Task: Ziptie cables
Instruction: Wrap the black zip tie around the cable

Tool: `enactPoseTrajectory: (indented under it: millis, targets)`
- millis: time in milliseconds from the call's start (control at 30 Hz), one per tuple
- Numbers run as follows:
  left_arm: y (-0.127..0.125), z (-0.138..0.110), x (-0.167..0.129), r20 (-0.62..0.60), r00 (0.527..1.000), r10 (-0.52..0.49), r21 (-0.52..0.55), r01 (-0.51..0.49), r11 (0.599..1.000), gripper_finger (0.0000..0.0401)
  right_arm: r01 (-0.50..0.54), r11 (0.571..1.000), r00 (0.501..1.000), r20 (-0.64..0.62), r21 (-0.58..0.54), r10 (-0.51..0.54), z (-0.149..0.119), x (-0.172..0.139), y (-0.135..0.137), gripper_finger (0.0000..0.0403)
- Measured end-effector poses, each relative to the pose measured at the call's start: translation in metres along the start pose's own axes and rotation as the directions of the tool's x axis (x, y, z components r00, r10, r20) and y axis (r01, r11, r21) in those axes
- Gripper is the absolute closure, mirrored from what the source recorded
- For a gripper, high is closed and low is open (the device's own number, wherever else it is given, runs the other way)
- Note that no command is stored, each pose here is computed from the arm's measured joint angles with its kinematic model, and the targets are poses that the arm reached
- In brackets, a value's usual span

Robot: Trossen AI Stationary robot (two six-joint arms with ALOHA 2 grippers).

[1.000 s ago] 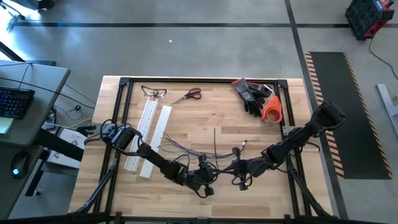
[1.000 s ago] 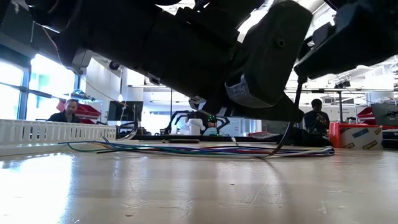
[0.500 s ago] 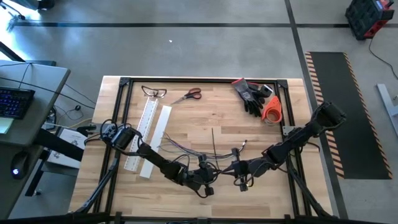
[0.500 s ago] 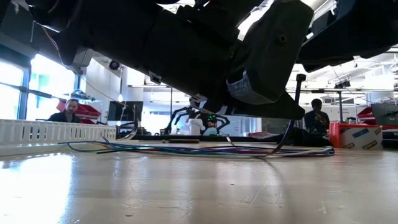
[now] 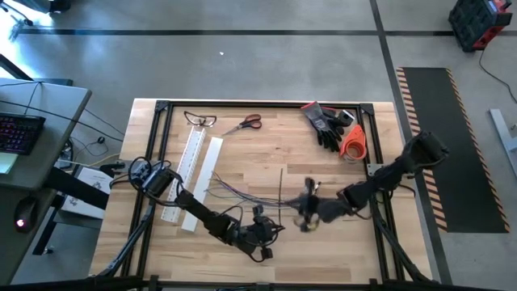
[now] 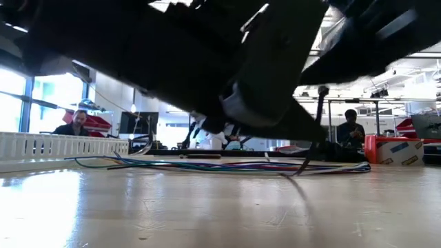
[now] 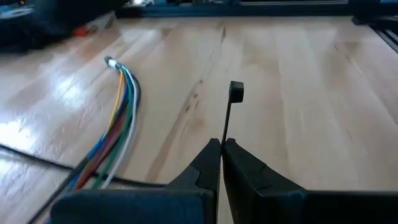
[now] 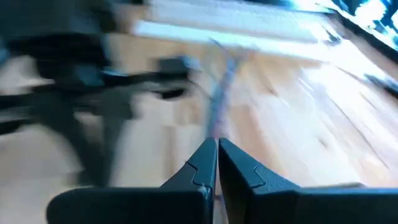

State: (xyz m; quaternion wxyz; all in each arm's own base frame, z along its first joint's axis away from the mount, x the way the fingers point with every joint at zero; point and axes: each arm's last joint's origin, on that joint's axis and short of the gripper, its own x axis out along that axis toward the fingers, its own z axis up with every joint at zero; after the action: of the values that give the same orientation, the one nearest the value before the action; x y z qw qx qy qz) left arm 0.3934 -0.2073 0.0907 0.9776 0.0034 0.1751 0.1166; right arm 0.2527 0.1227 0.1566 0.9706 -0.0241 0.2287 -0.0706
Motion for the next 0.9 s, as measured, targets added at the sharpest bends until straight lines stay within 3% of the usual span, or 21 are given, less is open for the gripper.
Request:
enactPoseTrajectory:
  millis: [200, 433, 633, 900]
  targets:
    - [0.002, -0.004, 0.0, -0.01, 1.0, 0.008, -0.014, -0.008, 1.0, 0.0401, 0.045, 0.989, 0.99, -0.141, 0.138, -0.025, -0.021, 0.024, -0.062, 0.0384]
    - [0.002, -0.004, 0.0, -0.01, 1.0, 0.006, -0.014, -0.006, 1.0, 0.0401, 0.023, 0.965, 0.987, -0.159, 0.262, 0.019, -0.036, 0.037, -0.117, 0.0263]
    - [0.002, -0.004, 0.0, -0.01, 1.0, 0.005, -0.014, -0.005, 1.0, 0.0401, -0.04, 0.952, 0.988, -0.131, 0.303, 0.083, -0.048, 0.056, -0.134, 0.0182]
    - [0.002, -0.004, 0.0, -0.011, 1.0, 0.004, -0.013, -0.004, 1.0, 0.0401, -0.142, 0.928, 0.982, -0.07, 0.344, 0.176, -0.068, 0.076, -0.136, 0.018]
